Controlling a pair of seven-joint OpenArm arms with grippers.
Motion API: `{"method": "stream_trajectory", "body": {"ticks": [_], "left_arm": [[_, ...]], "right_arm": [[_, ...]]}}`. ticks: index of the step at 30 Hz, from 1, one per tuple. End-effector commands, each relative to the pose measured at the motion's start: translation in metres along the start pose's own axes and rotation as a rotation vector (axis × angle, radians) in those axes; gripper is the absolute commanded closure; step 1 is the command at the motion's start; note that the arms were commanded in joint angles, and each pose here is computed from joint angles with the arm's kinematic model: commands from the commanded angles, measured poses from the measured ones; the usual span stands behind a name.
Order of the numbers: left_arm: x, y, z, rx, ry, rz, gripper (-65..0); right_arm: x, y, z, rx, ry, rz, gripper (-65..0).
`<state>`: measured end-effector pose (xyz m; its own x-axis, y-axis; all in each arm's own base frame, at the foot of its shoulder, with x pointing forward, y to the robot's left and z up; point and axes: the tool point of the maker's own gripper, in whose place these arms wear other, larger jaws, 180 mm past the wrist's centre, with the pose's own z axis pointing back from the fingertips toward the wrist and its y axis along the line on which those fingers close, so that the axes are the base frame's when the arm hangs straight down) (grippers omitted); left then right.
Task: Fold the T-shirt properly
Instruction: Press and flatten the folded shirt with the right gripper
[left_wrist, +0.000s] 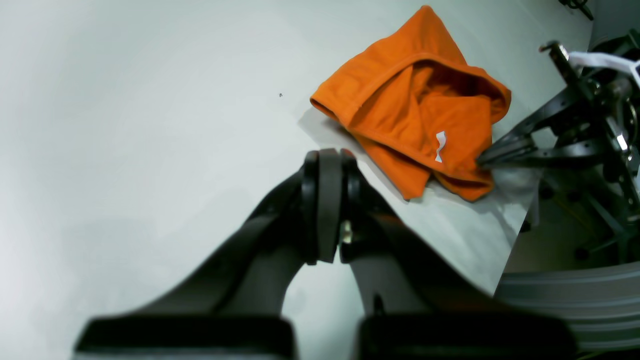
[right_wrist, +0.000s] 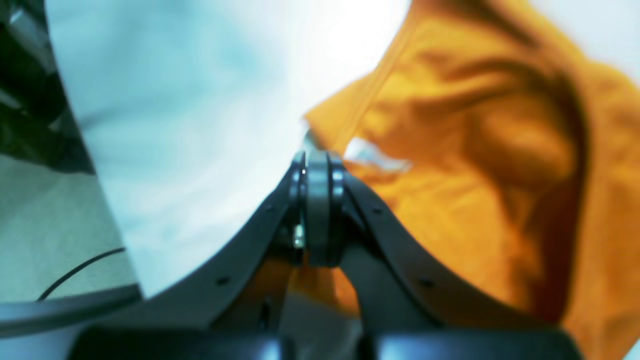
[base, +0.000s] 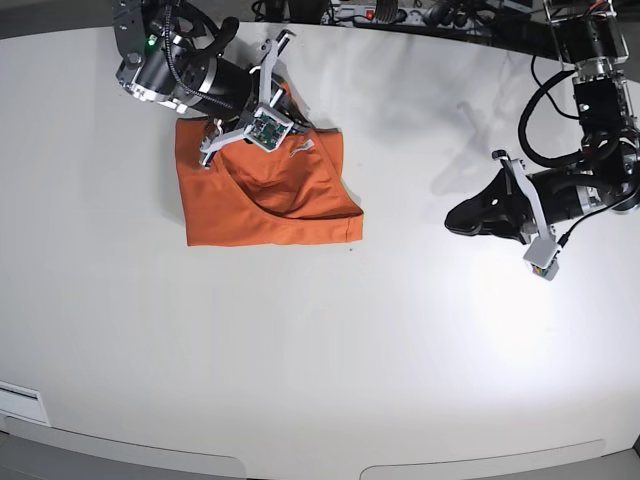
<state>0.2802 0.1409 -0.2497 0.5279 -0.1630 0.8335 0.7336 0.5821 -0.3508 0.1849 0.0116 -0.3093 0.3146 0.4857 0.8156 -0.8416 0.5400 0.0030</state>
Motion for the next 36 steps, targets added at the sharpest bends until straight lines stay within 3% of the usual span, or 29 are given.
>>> {"method": "stream_trajectory", "body": {"ticks": [1,5,9,10,11,16,20,23,28,36], "left_arm": [[0.015,-0.002,0.006,-0.003,-0.036,-0.043,0.0],[0.015,-0.002,0.006,-0.003,-0.036,-0.043,0.0],[0.015,-0.002,0.006,-0.004,-0.036,-0.042,0.0],[0.015,-0.002,0.006,-0.004,-0.036,-0.043,0.0],[0.015,-0.002,0.006,-0.004,-0.036,-0.043,0.0],[0.016,-0.002,0.006,-0.004,-0.037,-0.043,0.0],[0.016,-0.002,0.006,-0.004,-0.040,-0.043,0.0],[0.016,-0.002,0.006,-0.003,-0.039,-0.043,0.0],[0.016,-0.002,0.006,-0.004,-0.040,-0.043,0.0],[0.016,-0.002,0.006,-0.004,-0.039,-0.043,0.0]], "right_arm": [[0.012,0.001,0.002,0.004,-0.050,0.003,0.0],[0.010,0.003,0.002,0.010,-0.040,-0.003,0.0],[0.007,0.009,0.002,0.042,-0.025,-0.029,-34.1],[0.005,0.008,0.002,0.037,-0.017,-0.025,-39.6],[0.000,0.007,0.002,0.024,0.006,-0.017,-40.7],[-0.022,0.006,0.002,-0.010,0.091,-0.001,-39.2],[-0.031,0.004,0.000,-0.017,0.123,0.000,-27.3],[-0.039,0.004,-0.003,-0.014,0.146,-0.009,-21.9],[-0.038,0.002,-0.004,-0.014,0.140,-0.010,0.0],[-0.004,0.005,0.001,-0.005,0.003,-0.003,0.0]]}}
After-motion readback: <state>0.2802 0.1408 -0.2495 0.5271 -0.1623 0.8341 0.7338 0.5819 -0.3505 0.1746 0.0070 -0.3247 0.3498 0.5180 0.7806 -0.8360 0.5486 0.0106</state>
